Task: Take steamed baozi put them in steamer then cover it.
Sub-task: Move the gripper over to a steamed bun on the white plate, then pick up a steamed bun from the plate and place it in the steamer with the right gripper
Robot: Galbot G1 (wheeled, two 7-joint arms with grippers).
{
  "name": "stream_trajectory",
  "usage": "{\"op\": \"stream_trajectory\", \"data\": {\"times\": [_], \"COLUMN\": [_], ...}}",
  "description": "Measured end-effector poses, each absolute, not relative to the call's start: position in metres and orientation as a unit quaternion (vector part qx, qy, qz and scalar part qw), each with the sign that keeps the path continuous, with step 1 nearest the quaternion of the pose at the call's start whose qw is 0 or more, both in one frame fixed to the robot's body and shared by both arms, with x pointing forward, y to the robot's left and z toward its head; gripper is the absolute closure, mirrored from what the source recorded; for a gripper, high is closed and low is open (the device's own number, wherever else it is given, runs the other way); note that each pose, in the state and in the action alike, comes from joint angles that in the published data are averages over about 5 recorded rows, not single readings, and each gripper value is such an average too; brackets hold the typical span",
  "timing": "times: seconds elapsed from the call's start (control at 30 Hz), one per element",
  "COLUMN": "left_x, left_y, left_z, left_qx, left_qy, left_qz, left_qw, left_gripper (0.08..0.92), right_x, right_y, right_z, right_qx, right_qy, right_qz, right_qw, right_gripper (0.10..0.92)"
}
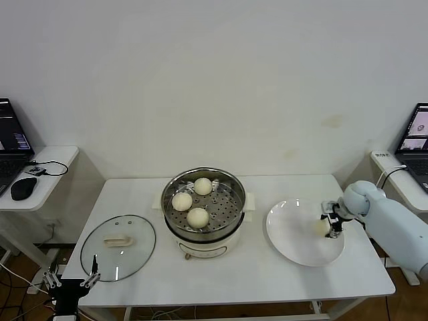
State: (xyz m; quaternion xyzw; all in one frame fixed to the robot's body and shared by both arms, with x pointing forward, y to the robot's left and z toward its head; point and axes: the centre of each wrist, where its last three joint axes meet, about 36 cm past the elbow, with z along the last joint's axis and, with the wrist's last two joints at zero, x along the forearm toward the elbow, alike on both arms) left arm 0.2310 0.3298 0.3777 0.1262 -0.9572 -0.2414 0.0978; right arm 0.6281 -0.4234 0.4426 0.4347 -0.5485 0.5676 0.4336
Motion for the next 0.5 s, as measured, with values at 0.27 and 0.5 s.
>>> {"op": "stream_trajectory", "data": {"times": [0.27,0.5], "left_x": [0.232,0.236], "left_y": [0.329,0.325], "left_z": [0.38,0.381], "left_qx": [0.124,0.117], "left_qy": [-0.958,-0.96], "left_qz": [-0.242,-0.239], "left_qw": [0.094,0.09], "left_gripper": [0.177,0.177], "right_x": [0.628,0.628], "right_y": [-0.423,-0.413], "right_z": [0.463,0.518], "right_qx": [0.437,0.436], "right_qy": [-0.549,-0.561], "right_qz": [0.566,0.568], "right_qw": [0.433,0.415], "right_gripper": [0.418,0.416]}}
